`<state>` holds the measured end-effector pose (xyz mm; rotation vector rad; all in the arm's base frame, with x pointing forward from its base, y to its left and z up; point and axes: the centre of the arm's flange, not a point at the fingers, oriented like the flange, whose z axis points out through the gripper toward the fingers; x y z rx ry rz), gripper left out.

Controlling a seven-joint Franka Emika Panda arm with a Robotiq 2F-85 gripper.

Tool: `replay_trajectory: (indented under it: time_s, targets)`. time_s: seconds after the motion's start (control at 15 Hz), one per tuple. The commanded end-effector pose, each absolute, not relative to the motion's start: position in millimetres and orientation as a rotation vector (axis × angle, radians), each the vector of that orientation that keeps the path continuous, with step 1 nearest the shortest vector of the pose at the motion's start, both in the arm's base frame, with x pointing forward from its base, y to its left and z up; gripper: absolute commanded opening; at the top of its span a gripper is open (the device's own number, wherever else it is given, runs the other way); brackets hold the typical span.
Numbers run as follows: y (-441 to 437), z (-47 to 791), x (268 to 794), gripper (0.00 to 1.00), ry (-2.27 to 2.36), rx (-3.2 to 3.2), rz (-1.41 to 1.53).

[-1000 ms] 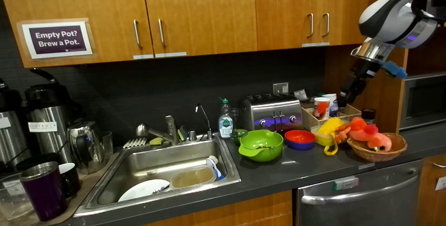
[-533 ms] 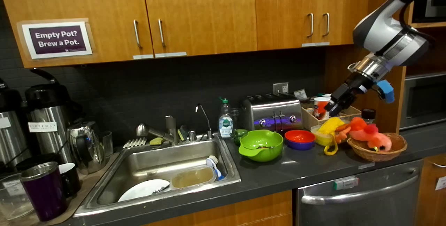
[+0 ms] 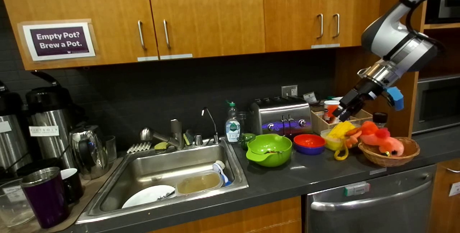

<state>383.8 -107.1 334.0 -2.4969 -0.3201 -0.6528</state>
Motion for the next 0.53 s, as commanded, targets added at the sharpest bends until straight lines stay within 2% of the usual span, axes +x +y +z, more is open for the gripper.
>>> replay_trajectory:
  time_s: [0.0, 0.47]
  targets:
    - [-107.1, 333.9, 383.8, 1.0, -0.32, -2.497, -0.652]
    - [-95.4, 304.9, 394.7, 1.0, -0.308, -2.437, -0.608]
